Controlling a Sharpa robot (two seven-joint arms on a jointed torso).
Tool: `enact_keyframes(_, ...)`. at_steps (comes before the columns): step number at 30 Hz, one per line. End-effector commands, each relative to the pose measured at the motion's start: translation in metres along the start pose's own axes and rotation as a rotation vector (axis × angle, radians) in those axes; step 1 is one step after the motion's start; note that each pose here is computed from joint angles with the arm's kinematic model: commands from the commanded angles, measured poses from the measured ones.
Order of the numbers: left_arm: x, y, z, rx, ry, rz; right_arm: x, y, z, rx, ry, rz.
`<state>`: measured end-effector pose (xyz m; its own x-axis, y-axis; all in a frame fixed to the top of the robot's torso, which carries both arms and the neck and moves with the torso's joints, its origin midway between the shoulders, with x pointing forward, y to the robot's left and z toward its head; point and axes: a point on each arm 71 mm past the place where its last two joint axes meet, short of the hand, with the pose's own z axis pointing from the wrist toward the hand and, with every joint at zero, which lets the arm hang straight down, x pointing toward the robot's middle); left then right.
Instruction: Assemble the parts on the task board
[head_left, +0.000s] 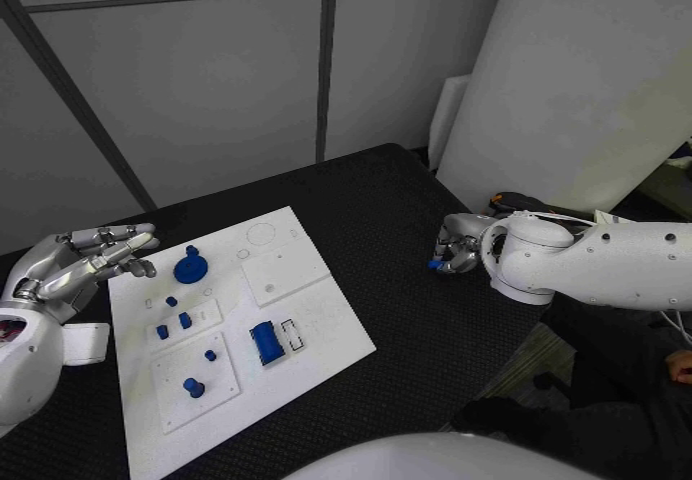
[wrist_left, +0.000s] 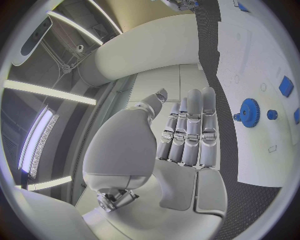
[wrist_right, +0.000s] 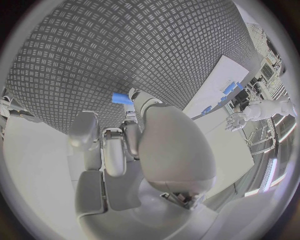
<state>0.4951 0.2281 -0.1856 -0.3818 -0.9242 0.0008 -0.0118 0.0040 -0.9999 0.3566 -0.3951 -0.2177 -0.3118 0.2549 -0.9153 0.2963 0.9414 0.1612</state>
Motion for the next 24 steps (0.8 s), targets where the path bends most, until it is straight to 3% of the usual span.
enact_keyframes(1, 0.0006, -0.0011, 0.0003, 0.003, 0.001, -0.002, -0.005, 0.01, -0.006, -0.03, -0.053, 0.063)
enact_keyframes(12, 0.0005, -0.0013, -0.0001, 0.004, 0.002, -0.002, -0.001, 0.06, -0.025, -0.199, -0.071, 0.1)
enact_keyframes(24, 0.0005, -0.0025, -0.002, 0.009, 0.002, -0.001, 0.024, 0.129, -0.022, -0.348, 0.015, 0.183)
